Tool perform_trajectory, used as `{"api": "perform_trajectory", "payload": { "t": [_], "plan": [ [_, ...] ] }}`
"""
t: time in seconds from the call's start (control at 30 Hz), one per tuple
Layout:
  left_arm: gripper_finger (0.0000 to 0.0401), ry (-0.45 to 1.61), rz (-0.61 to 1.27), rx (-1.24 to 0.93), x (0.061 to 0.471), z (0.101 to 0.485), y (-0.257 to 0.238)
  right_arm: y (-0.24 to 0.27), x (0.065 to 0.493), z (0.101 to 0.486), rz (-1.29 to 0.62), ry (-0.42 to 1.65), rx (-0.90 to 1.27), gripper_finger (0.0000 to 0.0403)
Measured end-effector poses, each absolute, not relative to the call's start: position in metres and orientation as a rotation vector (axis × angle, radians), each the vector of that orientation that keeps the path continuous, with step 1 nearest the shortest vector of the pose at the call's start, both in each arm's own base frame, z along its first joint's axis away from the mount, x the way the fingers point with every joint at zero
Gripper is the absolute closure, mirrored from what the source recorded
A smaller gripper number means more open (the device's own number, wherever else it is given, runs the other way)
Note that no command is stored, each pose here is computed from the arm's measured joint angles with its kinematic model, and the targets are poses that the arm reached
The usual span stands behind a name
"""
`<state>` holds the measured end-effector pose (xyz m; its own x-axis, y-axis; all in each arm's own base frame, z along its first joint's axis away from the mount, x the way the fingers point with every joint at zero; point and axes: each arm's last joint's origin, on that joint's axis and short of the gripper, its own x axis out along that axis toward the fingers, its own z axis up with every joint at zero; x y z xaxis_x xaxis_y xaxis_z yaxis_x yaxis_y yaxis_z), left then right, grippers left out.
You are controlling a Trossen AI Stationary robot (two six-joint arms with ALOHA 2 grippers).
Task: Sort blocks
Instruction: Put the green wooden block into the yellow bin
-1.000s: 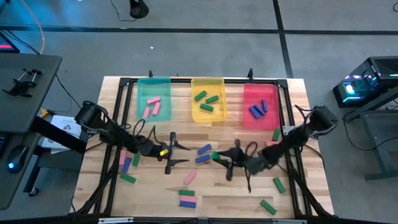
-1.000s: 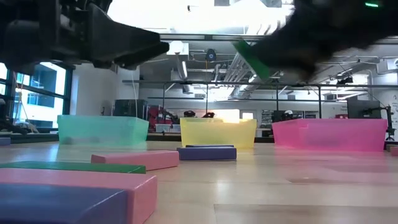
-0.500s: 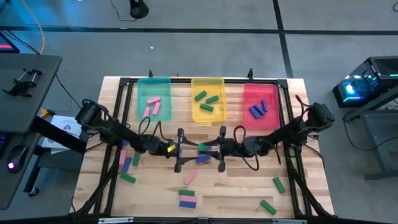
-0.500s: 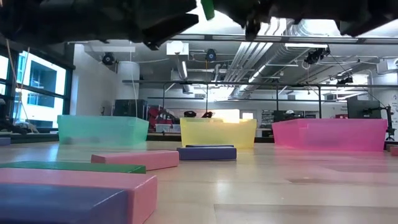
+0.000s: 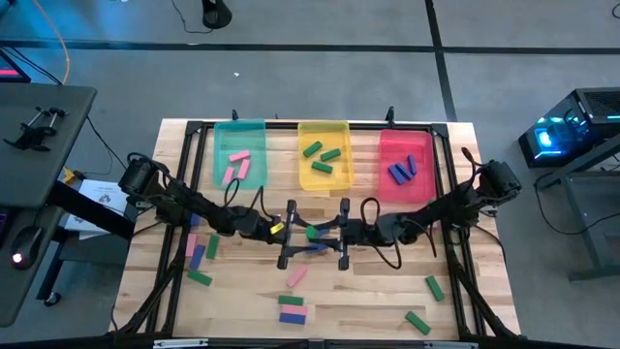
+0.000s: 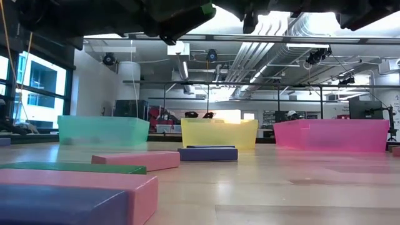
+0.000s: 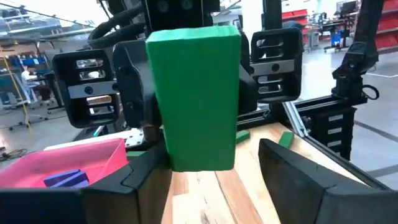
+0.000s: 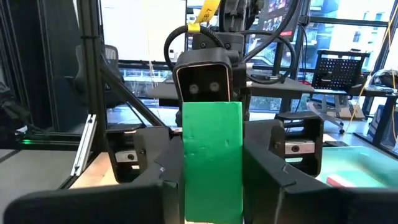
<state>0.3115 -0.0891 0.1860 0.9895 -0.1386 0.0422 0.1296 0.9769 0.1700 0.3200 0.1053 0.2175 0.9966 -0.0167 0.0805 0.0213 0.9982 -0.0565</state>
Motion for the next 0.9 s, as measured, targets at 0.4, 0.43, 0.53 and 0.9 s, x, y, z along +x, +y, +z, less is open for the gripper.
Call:
{"api": "perform_trajectory", "payload": {
  "t": [0.4,0.43,0.53,0.9],
  "plan": [
    [0.0288,-0.076,-0.119,0.198,0.312,0.188,-0.087,0.108,0.319,0.215,-0.017,-0.056,-0.043,0.0313],
    [0.0297,-0.075,-0.121,0.198,0.312,0.188,-0.088,0.108,0.319,0.215,-0.014,-0.055,-0.04,0.0314],
    [0.03,-0.067,-0.122,0.198,0.312,0.187,-0.087,0.108,0.319,0.214,-0.013,-0.041,-0.036,0.0305],
    [0.0304,0.307,0.215,0.163,0.32,0.182,-0.062,0.109,0.287,0.25,-0.235,0.026,-0.054,0.0145]
  ]
}}
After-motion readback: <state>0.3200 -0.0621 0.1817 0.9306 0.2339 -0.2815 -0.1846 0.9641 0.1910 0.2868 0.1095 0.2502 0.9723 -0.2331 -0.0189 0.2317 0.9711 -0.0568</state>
